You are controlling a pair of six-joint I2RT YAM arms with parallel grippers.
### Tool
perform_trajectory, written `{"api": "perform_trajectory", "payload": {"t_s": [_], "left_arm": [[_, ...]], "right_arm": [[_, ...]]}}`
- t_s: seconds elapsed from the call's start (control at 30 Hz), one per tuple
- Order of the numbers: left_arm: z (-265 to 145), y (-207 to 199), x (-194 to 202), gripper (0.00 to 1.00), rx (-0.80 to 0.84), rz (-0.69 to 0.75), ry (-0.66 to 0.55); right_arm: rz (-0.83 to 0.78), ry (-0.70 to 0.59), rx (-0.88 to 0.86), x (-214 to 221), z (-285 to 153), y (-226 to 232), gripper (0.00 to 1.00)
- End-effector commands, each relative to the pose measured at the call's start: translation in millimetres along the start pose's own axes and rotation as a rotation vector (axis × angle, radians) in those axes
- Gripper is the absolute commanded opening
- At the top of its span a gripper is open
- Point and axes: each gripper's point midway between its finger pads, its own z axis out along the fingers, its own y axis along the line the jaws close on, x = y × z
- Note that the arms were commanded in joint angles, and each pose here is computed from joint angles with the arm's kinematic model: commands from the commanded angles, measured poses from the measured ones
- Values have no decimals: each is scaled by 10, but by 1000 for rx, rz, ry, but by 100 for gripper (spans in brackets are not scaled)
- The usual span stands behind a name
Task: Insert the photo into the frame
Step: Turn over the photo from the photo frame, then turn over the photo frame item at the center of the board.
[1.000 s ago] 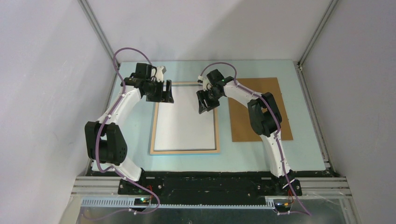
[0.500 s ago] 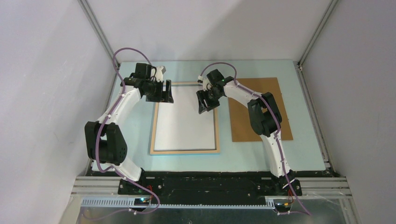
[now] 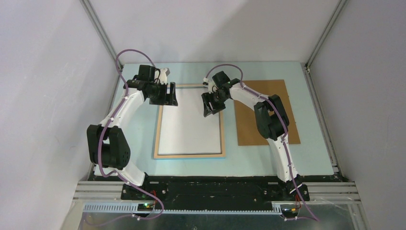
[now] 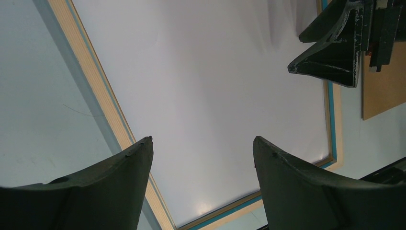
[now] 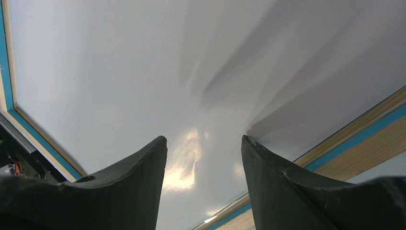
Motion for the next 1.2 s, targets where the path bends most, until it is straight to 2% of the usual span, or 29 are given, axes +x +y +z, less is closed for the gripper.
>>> {"api": "perform_trajectory", "payload": {"t_s": [0.0, 0.37, 0.73, 0.83, 0.93, 1.17], "left_arm": [[-152, -48, -100, 81, 17, 27, -57], [-151, -34, -95, 81, 11, 29, -56], [-170, -34, -125, 83, 9, 34, -65], [-191, -50, -136, 86, 17, 36, -71], [-211, -90, -141, 98, 36, 46, -76], [-231, -292, -197, 100, 141, 92, -86]], "right_arm": [[0, -13, 14, -23, -99, -24, 64], [-13, -118, -42, -349, -366, 171, 72], [-17, -277, -98, -714, -1140, 301, 77], [-19, -327, -75, -746, -1418, 217, 78], [-17, -359, -33, -688, -1587, 66, 79], [27, -454, 99, -446, -2137, -480, 83]]}}
